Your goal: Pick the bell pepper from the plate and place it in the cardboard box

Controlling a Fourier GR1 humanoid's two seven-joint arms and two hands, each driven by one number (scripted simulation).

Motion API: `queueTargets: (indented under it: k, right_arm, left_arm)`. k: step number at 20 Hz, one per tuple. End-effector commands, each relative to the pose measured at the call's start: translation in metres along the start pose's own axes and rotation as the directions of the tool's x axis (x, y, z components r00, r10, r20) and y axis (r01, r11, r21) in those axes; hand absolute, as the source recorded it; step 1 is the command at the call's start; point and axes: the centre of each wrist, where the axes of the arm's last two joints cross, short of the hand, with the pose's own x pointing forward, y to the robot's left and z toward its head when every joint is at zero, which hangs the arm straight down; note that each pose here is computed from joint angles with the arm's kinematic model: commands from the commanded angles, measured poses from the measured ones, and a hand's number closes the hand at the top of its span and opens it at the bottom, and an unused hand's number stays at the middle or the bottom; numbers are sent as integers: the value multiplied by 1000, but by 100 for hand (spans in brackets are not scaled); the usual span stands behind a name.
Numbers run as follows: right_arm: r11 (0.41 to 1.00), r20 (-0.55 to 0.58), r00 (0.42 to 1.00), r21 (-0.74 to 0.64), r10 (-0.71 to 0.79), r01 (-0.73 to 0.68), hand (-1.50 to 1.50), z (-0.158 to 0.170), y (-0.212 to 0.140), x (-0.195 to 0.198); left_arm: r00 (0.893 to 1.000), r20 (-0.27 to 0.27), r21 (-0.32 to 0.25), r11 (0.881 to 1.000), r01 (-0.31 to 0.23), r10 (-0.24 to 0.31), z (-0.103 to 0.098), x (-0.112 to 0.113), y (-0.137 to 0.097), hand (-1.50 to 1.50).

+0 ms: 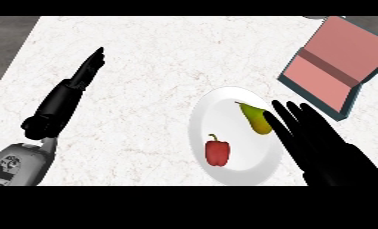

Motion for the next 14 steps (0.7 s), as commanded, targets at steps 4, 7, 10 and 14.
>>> queueTargets:
  k: [4,7,10,14]
  right_arm:
    - [964,-67,971,154,230,-218,-150,-8,11,55]
    - [943,-98,953,206,285,-261,-150,-20,21,74]
    - [931,-118,946,253,301,-265,-150,-25,38,96]
    - [928,-149,945,283,292,-242,-150,-39,58,129]
  left_arm:
    - [1000,-2,-17,1000,-3,3,-6,-1,7,0]
    - [1000,3,-22,1000,-7,7,-2,-1,2,0]
    - [1000,-5,-25,1000,-7,7,-6,-1,-8,0]
    - [1000,10,3,1000,0,0,-10,2,9,0]
